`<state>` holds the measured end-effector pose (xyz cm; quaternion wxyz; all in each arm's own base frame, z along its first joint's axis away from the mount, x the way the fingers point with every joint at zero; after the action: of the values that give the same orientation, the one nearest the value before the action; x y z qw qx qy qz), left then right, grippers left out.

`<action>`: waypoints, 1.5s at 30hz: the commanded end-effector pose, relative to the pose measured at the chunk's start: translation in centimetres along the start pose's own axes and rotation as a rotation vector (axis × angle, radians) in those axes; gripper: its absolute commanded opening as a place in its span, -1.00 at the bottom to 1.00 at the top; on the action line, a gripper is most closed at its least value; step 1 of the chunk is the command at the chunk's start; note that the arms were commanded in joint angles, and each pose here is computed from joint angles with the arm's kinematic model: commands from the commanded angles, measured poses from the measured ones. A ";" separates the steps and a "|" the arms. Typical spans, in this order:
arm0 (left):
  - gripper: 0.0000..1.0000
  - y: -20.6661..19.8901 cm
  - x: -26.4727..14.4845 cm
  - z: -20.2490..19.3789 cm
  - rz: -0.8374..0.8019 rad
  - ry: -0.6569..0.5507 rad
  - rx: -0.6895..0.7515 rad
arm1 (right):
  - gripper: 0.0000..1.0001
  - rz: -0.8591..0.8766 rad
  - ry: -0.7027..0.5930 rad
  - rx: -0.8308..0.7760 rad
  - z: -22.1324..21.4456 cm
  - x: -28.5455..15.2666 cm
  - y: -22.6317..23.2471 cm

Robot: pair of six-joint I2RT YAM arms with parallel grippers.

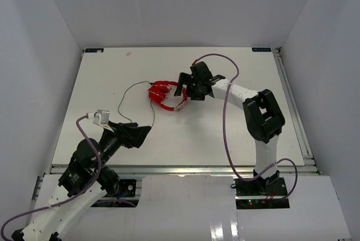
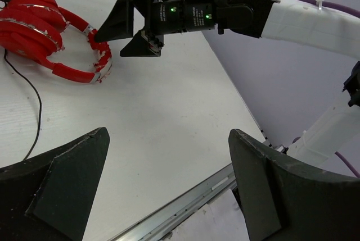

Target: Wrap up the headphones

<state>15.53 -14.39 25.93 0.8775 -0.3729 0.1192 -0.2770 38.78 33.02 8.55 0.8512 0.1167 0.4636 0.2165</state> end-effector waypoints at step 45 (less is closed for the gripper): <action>0.96 -4.1 14.4 -6.4 -0.547 0.203 0.732 | -0.85 0.121 -0.580 -0.836 4.0 -31.6 -10.5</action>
<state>20.88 -25.73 20.10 0.8480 -0.0834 0.1613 -0.4979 32.14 9.14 27.15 0.9127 -0.1874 0.0984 0.3496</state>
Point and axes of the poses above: each gripper's point midway between its finger pads, its own x axis out along the fingers, its own y axis along the line the jaws close on, z = x × y, the point moved 1 cm from there along -x, back along the fingers, and after that the axes turned 9 degrees about -x, right-handed, at the moved point
